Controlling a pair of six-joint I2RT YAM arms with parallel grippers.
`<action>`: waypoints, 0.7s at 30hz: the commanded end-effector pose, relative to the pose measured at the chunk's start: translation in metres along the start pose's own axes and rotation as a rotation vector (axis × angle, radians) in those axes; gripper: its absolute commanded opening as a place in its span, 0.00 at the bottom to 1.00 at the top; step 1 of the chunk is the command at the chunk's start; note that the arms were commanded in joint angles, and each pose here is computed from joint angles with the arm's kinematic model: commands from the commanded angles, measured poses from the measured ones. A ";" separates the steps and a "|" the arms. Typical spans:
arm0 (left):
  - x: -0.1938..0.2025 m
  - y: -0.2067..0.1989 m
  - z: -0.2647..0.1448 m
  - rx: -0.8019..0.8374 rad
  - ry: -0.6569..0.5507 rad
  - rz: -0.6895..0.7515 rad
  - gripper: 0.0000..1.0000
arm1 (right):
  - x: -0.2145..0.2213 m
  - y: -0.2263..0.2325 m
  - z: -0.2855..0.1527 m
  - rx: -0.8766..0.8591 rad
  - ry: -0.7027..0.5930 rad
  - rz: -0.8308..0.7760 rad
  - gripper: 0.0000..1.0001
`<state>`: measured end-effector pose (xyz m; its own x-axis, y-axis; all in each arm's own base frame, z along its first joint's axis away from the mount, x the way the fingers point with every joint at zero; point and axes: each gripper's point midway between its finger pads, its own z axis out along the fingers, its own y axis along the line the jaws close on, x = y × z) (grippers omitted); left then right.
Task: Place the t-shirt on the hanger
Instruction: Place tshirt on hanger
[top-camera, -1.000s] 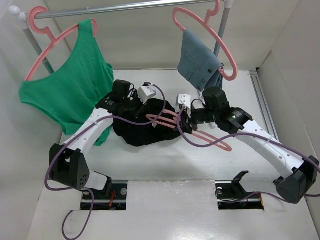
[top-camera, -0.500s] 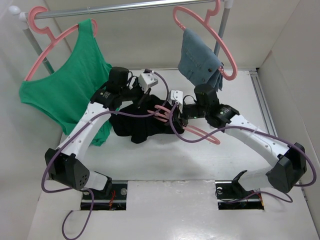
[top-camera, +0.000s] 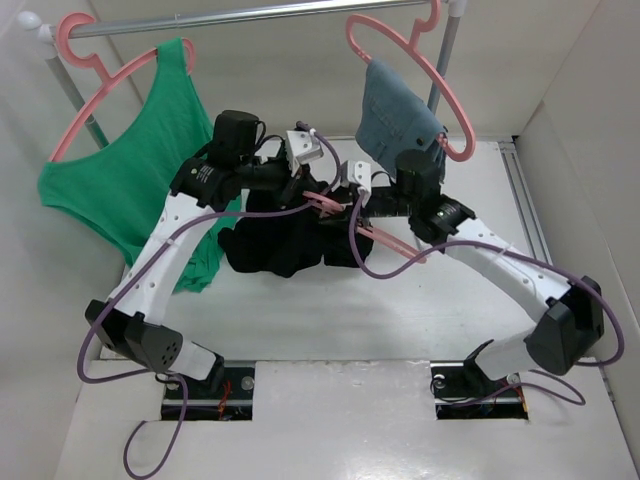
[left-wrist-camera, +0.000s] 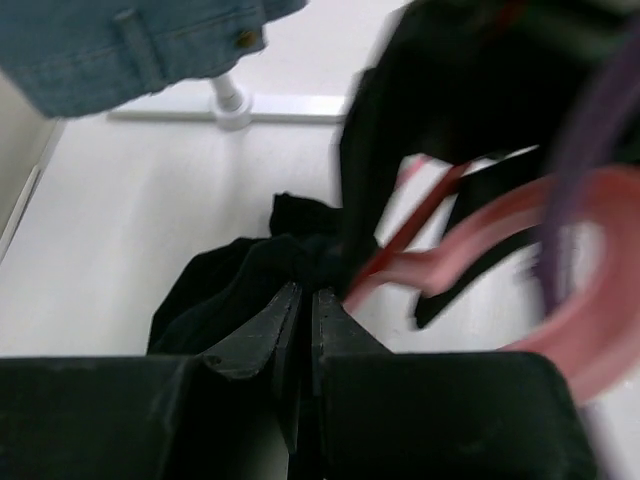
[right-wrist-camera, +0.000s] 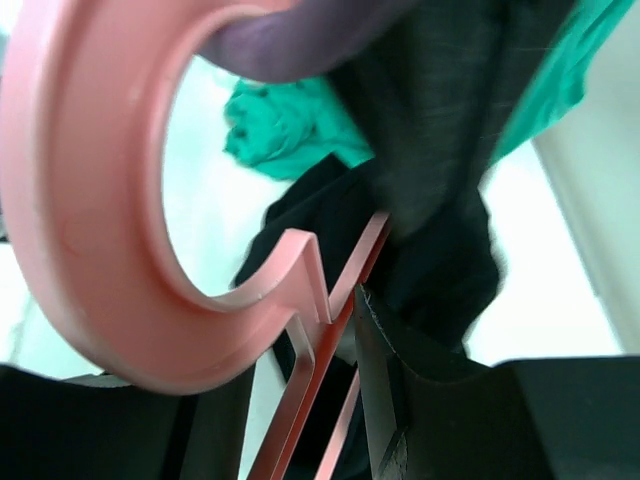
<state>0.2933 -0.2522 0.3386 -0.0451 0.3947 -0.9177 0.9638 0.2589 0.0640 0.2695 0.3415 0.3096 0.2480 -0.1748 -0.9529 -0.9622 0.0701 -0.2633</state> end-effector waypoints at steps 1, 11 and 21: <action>-0.041 -0.045 -0.012 0.151 -0.099 0.051 0.00 | -0.024 -0.029 0.009 0.017 -0.089 -0.096 0.00; 0.006 -0.008 -0.032 0.000 0.030 0.131 0.64 | 0.009 -0.013 0.008 -0.063 -0.075 -0.050 0.00; 0.064 0.026 -0.048 -0.030 0.196 0.369 0.79 | 0.012 -0.006 0.008 -0.096 -0.082 -0.041 0.00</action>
<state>0.3164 -0.1856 0.2982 0.1017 0.5922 -0.7993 0.9363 0.2145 0.2781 0.2759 0.3515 0.2893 0.2449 -0.1242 -0.9615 -0.9695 -0.0270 -0.2435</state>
